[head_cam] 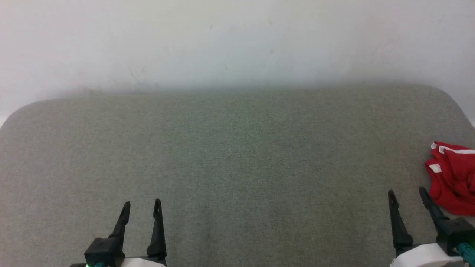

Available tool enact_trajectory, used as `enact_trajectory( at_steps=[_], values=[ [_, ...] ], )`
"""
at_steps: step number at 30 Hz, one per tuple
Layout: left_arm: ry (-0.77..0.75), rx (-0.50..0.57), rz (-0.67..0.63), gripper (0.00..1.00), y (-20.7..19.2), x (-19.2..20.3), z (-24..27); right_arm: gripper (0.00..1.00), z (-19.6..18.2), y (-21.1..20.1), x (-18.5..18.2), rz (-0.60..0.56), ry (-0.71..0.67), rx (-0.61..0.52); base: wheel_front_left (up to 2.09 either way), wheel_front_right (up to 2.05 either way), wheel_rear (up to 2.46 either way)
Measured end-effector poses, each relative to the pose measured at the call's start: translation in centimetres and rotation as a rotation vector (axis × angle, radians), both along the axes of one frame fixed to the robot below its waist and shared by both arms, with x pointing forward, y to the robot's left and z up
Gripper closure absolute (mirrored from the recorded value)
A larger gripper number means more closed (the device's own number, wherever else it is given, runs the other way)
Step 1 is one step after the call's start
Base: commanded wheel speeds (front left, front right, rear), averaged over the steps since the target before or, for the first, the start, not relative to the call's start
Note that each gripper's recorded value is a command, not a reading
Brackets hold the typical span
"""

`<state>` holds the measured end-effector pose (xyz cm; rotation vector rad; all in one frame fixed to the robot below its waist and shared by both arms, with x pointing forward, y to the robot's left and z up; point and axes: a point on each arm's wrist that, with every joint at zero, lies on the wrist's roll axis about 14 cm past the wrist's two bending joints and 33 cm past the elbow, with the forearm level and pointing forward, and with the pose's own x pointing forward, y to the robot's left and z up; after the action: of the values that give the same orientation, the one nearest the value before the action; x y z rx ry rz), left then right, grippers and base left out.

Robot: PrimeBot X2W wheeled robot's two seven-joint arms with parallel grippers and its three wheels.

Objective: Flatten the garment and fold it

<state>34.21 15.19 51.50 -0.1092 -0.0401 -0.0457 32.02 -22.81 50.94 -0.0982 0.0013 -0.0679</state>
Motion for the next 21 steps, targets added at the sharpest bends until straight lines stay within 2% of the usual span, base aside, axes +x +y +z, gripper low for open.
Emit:
enact_trajectory(
  at_steps=[6, 19, 20, 21],
  values=[
    [0.002, -0.012, 0.014, 0.0, 0.4, -1.1, -0.3, 0.0, -0.7, 0.6, -0.2, 0.019, -0.002, 0.038, 0.0, 0.0, 0.0],
    [0.003, -0.026, 0.009, 0.0, 0.2, -1.1, -0.6, 0.0, -1.1, 1.3, -0.3, 0.035, -0.002, 0.078, 0.0, 0.0, 0.0],
    [0.006, -0.027, 0.01, 1.0, 0.3, -1.2, -0.7, 1.0, -1.1, 1.3, -0.3, 0.034, -0.002, 0.08, 0.0, 0.0, 0.0],
    [0.007, -0.027, 0.009, 1.0, 0.2, -1.2, -0.7, 1.0, -1.1, 1.3, -0.3, 0.034, -0.002, 0.079, 0.0, 0.0, 0.0]
  ],
)
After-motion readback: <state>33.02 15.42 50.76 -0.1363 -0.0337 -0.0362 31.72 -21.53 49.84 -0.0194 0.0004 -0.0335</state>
